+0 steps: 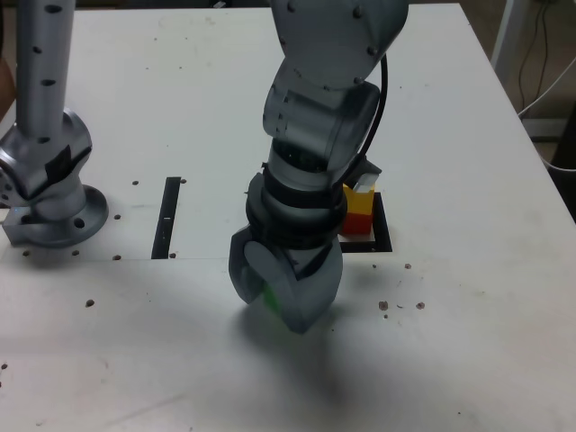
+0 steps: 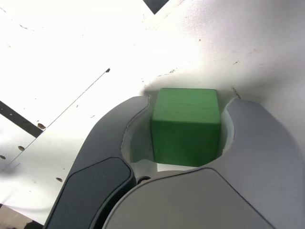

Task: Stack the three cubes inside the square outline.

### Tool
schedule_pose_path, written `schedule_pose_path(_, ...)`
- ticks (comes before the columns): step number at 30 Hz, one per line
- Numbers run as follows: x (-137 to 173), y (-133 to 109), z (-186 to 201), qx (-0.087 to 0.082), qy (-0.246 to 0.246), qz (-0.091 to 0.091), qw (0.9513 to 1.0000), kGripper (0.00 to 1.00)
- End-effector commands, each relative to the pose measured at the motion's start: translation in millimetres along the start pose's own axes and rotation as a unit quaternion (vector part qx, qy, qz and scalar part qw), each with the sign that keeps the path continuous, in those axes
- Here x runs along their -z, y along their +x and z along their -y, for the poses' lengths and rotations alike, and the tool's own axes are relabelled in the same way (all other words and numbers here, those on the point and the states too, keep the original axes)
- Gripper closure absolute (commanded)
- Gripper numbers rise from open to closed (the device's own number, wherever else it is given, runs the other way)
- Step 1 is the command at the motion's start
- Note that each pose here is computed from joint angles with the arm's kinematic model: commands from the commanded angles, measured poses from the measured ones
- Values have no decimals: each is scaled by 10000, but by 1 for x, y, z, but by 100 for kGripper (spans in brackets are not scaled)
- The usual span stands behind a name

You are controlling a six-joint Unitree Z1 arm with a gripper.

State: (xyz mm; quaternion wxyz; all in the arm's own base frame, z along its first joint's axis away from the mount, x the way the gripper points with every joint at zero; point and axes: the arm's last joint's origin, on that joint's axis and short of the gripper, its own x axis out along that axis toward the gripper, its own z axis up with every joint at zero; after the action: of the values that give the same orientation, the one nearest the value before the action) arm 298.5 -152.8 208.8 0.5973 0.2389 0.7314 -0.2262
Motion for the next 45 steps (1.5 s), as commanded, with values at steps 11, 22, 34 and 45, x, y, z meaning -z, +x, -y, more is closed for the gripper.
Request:
schedule_pose_path(11, 11, -23, 0, -136, -149, 13, 9998, 65)
schedule_pose_path(22, 20, -79, -14, -326, -587, 57, 9977, 65)
schedule_pose_path(34, 31, -112, -58, -230, -1355, 369, 9898, 65)
schedule_pose_path(45, 36, -117, -109, -116, -2252, 460, 9732, 65)
